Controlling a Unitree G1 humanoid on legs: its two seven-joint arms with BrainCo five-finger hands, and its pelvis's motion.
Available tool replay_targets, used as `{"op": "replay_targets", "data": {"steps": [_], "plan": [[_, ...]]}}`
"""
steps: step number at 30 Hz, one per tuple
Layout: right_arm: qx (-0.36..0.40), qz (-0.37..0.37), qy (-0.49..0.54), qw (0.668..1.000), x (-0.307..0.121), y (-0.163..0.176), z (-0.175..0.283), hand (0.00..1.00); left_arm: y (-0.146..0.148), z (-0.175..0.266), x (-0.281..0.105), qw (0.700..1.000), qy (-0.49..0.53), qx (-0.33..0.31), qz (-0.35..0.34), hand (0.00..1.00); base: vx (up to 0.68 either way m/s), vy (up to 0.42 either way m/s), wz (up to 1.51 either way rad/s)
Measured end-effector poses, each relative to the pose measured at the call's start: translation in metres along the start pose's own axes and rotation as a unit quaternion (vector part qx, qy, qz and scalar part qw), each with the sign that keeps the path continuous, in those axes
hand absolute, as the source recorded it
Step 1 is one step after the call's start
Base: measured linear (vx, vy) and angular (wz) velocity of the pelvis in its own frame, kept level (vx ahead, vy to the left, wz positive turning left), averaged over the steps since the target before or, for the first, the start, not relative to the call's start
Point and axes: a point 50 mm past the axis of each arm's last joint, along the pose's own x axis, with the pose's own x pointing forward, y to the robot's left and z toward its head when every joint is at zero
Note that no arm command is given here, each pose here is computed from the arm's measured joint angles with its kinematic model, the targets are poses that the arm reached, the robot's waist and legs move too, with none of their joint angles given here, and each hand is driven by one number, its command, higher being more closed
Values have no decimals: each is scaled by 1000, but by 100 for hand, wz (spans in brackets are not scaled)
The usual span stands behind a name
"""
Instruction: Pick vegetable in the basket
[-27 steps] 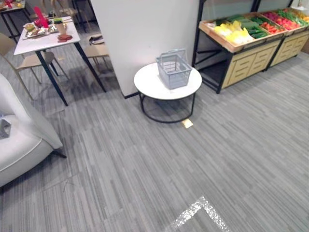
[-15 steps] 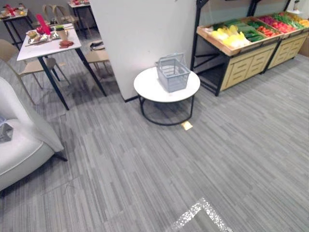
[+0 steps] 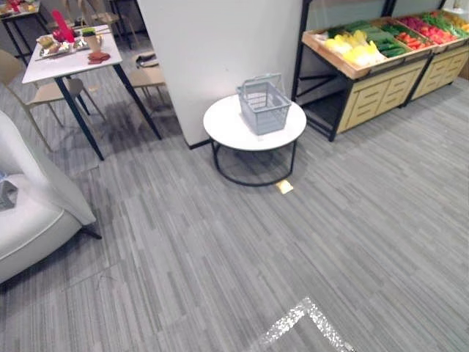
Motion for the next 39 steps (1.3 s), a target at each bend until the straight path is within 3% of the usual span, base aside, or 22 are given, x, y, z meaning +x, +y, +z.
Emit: {"op": "replay_targets", "data": {"steps": [18, 39], "plan": [[-1, 24, -23, 999, 0, 7, 8, 0, 1, 5, 0, 1000, -16, 2, 1, 0, 1, -6, -1], [-23, 23, -41, 999, 1, 11, 15, 0, -17, 44, 5, 993, -89, 78, -21, 0, 3, -18, -2]]}}
